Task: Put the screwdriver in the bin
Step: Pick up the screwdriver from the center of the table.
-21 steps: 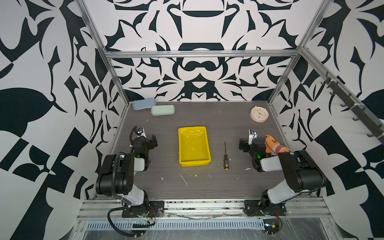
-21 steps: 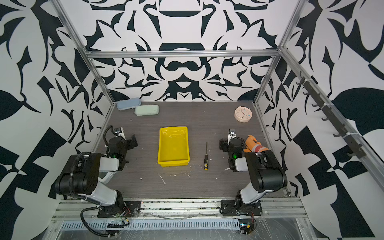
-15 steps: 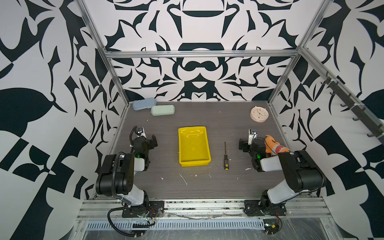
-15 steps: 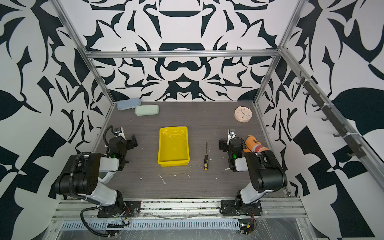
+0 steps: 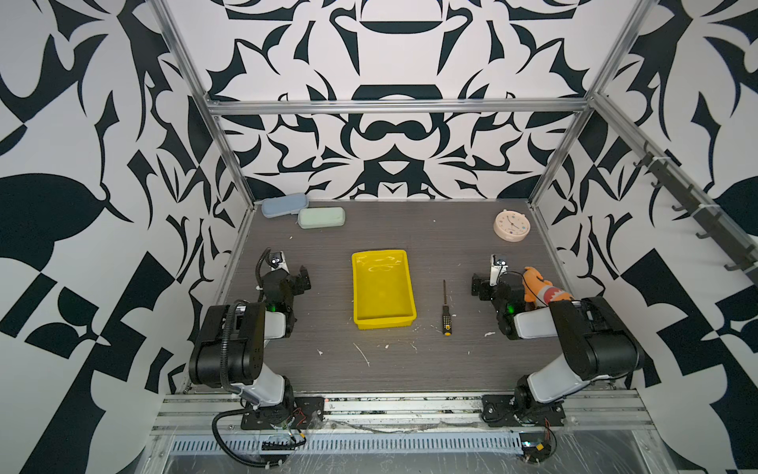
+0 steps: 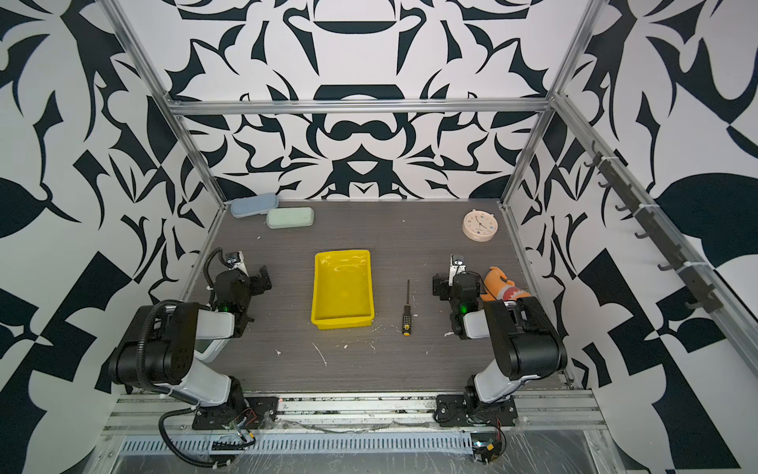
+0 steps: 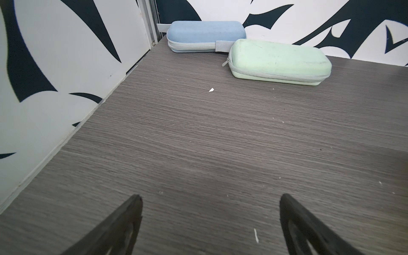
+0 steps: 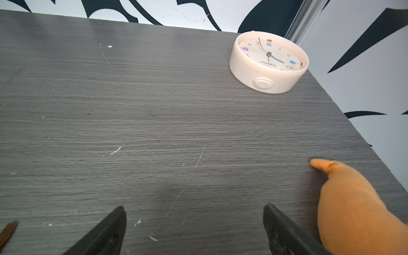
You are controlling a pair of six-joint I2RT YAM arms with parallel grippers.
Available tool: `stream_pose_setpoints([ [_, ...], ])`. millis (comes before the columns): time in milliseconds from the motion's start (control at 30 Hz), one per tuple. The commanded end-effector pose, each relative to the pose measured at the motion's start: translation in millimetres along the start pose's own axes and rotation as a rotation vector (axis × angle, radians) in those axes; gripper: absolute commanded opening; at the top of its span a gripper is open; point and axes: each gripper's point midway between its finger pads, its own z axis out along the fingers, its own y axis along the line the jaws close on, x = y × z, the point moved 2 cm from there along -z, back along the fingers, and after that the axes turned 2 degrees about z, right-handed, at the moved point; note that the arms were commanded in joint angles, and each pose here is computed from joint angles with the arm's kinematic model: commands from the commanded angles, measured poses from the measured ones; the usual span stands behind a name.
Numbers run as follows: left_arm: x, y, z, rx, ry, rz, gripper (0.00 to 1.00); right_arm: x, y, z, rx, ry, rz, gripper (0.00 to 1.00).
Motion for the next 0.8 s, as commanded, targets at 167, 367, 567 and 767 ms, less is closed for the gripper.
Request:
stream_pose_setpoints([
  [167, -13.8, -0.2, 1.8, 0.004, -0.039, -0.004, 0.99, -23.9, 1.2, 0.0, -0.007, -0.070, 0.004, 0.99],
  [367, -13.2, 0.3, 1.1, 0.002, -0.039, -0.009, 0.99, -23.7, 3.4, -1.5, -0.023, -0.077, 0.002, 0.99],
  [567, -12.6, -14.9, -9.6, 0.109, -0.081, 0.028, 0.99, -21.2, 15.2, -21.6, -0.110, -0.173, -0.027, 0.99],
  [767, -11.6, -24.0, -25.1, 0.182, -0.148, 0.054, 0.99, -35.5, 24.9, -44.6, -0.028, -0.242, -0.107, 0.99],
])
